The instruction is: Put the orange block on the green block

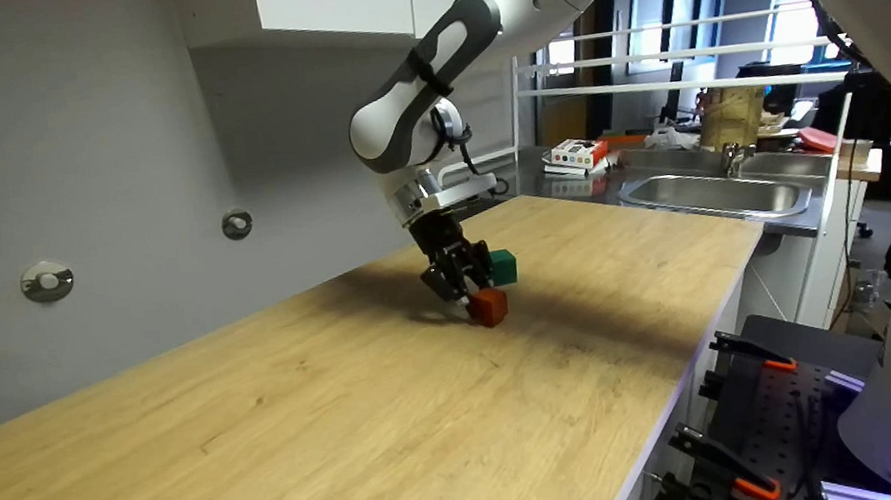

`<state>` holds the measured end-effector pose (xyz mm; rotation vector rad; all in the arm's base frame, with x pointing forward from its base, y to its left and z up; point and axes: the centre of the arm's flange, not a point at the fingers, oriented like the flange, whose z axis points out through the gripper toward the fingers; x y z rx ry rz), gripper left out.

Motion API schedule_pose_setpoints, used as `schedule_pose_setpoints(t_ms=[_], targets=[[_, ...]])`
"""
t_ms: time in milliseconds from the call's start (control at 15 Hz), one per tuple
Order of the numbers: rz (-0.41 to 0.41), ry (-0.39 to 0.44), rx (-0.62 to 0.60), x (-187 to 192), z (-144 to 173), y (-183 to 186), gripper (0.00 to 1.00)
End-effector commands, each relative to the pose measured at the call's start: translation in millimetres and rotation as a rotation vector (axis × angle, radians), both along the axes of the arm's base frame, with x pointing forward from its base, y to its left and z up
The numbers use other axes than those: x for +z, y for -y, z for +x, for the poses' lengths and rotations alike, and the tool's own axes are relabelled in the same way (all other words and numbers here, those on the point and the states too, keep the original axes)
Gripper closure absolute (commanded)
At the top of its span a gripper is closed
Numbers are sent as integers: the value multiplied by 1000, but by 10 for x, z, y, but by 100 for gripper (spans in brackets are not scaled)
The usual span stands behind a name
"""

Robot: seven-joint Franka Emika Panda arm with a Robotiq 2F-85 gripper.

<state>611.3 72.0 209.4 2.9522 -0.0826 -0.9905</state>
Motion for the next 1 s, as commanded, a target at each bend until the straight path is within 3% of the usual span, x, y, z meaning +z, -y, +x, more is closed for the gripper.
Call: schedule_pose_setpoints(t_ms=[0,467,933], targets=[[-17,63,-2,508,55,79,82],[-60,175,12,1296,226,611,82],[-23,228,-50,1458,326,1539,82]])
